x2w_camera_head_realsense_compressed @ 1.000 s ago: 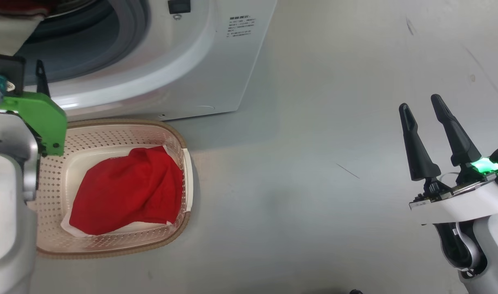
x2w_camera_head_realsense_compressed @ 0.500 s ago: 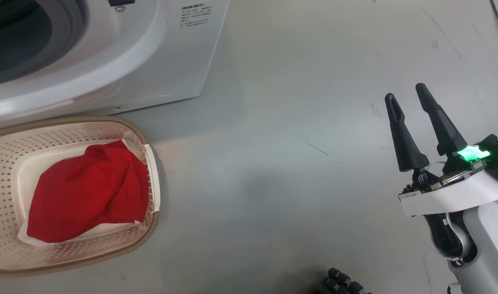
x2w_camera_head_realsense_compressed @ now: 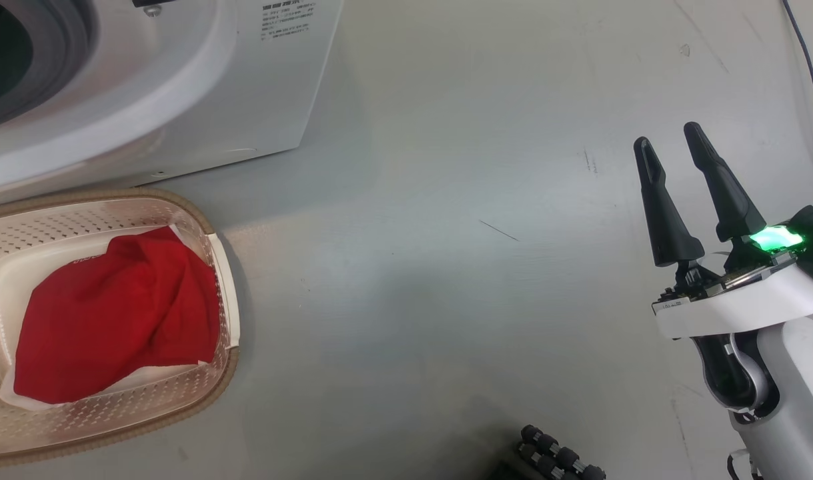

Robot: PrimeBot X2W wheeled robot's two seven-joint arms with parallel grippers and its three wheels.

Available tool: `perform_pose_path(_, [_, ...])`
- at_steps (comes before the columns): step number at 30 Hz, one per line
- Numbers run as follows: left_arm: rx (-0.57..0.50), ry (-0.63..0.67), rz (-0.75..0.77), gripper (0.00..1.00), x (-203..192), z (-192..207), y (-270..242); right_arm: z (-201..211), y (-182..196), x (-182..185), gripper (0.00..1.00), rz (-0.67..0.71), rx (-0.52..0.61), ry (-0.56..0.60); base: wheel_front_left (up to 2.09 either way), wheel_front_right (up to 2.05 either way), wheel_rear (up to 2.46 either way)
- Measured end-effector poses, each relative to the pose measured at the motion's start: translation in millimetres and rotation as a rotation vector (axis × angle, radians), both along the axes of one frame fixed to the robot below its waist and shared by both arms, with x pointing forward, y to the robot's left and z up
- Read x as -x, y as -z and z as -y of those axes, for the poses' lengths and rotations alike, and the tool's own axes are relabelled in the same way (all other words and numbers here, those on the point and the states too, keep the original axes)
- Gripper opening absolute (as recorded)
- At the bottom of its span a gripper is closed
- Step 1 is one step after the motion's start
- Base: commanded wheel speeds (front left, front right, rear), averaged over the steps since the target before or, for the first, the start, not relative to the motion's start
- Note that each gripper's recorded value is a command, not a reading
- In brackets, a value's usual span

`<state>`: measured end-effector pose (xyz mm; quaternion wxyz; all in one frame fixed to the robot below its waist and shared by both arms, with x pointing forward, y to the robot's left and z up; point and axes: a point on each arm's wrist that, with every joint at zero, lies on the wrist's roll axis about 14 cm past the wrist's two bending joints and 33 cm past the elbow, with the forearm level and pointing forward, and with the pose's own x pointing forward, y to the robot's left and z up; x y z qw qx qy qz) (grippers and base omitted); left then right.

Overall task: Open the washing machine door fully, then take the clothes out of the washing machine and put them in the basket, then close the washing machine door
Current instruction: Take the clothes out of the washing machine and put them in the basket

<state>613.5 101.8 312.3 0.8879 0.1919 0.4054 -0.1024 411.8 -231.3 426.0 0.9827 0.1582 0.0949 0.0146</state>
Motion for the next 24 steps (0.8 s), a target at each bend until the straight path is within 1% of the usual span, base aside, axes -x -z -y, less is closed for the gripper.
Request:
perform_pose_path(7, [-0.054, -0.012, -0.014, 1.0, -4, -8, -1, 2, 0, -3, 1.0, 0.003, 0.004, 0.003, 0.0, 0.0, 0.0])
perform_pose_path(15, [-0.102, -0.056, -0.026, 1.0, -12, -22, 4, 5, 6, -6, 1.0, -0.011, 0.004, 0.01, 0.0, 0.0, 0.0])
perform_pose_path(23, [-0.11, -0.069, -0.052, 1.0, -9, -24, 10, 4, 9, -8, 1.0, -0.017, 0.004, 0.007, 0.0, 0.0, 0.0])
perform_pose_path(24, [-0.111, -0.072, -0.056, 0.96, -8, -24, 10, 4, 10, -8, 1.0, -0.018, 0.004, 0.007, 0.0, 0.0, 0.0])
